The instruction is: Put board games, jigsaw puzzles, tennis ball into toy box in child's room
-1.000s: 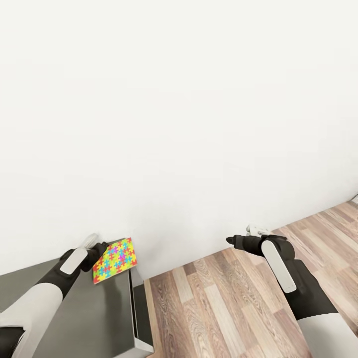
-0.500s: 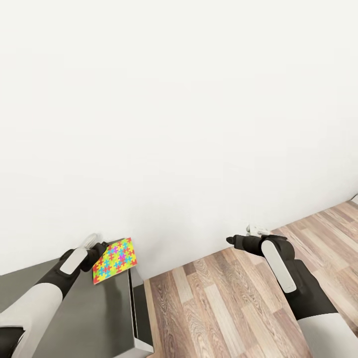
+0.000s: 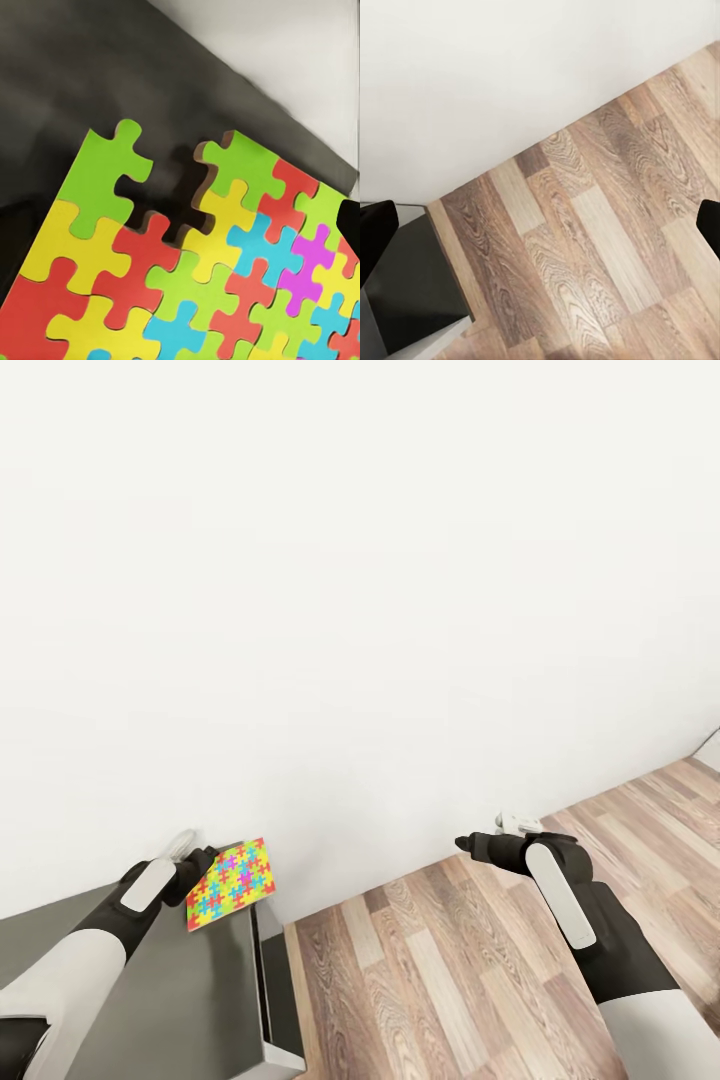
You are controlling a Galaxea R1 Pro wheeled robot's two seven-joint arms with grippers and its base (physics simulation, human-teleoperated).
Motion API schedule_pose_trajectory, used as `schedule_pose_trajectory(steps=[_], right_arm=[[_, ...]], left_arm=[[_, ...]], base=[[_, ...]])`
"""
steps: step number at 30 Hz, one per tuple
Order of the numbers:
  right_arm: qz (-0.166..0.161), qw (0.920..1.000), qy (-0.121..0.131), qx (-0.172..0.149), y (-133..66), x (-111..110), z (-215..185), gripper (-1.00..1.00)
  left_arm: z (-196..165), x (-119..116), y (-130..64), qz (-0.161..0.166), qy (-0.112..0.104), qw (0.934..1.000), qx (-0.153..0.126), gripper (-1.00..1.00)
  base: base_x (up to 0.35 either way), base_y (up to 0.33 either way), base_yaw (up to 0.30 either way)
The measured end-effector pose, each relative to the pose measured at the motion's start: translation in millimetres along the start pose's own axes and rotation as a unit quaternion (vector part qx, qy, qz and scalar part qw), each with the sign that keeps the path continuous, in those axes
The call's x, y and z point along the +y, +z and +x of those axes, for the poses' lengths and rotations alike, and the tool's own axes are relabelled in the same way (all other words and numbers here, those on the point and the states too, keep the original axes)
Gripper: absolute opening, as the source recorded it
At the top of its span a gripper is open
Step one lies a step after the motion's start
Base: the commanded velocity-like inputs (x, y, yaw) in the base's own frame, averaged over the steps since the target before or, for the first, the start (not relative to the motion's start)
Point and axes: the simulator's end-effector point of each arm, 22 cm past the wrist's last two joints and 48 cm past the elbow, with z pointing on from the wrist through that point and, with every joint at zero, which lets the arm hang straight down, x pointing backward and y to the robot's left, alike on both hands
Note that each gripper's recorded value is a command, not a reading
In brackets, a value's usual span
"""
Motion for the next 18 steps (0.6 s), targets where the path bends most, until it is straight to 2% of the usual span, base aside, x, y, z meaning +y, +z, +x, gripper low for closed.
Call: schedule_pose_trajectory(steps=[18], right_arm=[[0.001, 1.0, 0.001, 0.01, 3.1, -2.5, 9.4, 1.0]], left_arm=[[-1.1, 1.1, 0.1, -0.001, 0.001, 1.0, -0.001, 1.0]], base=[[0.0, 0.0, -0.014]])
